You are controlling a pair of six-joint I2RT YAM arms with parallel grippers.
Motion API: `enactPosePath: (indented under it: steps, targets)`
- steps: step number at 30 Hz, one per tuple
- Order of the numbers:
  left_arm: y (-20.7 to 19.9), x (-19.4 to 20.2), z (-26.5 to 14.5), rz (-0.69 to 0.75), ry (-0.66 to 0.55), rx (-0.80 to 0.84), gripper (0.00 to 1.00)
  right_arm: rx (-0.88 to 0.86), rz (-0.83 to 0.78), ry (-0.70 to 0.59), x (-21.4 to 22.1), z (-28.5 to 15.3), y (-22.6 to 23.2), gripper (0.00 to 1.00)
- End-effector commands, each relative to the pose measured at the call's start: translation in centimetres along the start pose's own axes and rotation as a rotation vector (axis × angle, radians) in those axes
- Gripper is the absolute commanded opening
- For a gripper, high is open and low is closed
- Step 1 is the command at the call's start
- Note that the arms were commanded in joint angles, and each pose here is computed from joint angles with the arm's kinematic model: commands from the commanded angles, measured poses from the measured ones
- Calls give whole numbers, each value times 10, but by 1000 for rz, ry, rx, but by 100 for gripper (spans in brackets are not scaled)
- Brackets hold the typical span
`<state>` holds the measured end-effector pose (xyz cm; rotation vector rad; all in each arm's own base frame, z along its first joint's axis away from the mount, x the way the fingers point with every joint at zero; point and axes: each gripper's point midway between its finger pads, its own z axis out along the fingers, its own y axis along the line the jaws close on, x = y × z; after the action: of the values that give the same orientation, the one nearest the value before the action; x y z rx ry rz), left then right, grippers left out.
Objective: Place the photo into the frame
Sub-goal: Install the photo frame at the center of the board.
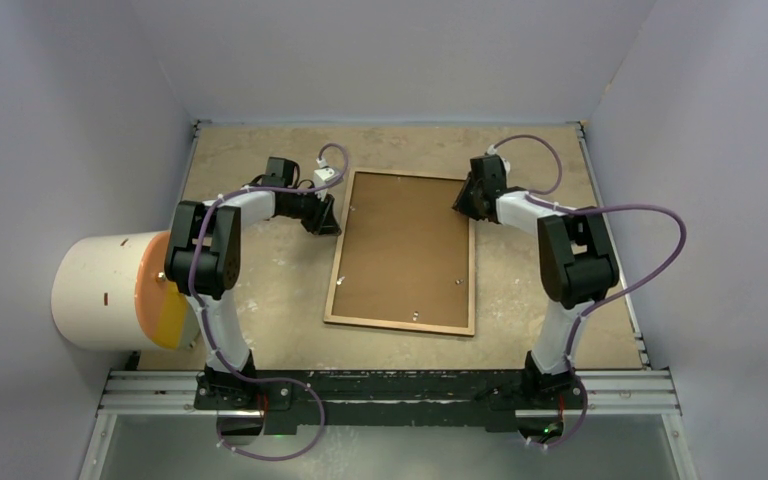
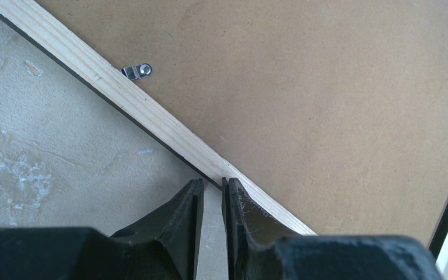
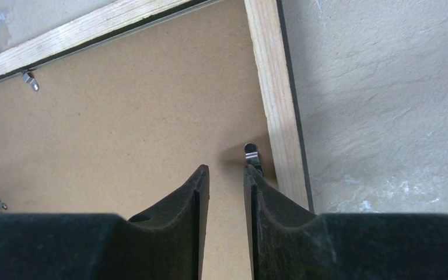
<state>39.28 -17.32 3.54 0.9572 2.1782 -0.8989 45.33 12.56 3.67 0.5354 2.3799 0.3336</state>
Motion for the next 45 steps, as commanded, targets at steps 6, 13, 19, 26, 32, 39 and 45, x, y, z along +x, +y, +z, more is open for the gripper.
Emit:
enactPosePath:
  steps: [6,13,19,26,32,39,45]
  targets:
    - [0,19,-4,1,67,-34,22,65,-6,-71,-19,-14,-14,29]
    - [0,20,-3,2,68,-34,22,53,-4,-78,-22,-17,-11,27]
    - [0,20,-3,0,69,-32,21,-30,-13,-118,-40,-25,12,27]
    - [0,20,-4,5,69,-34,21,-154,-30,-117,-49,-36,42,27]
    - [0,20,-4,0,69,-34,21,-117,-37,-41,-32,-14,34,27]
    - [1,19,-5,6,70,-39,21,-66,-39,7,-17,0,21,26]
    - [1,19,-4,6,69,-37,21,-27,-34,39,-5,1,10,25]
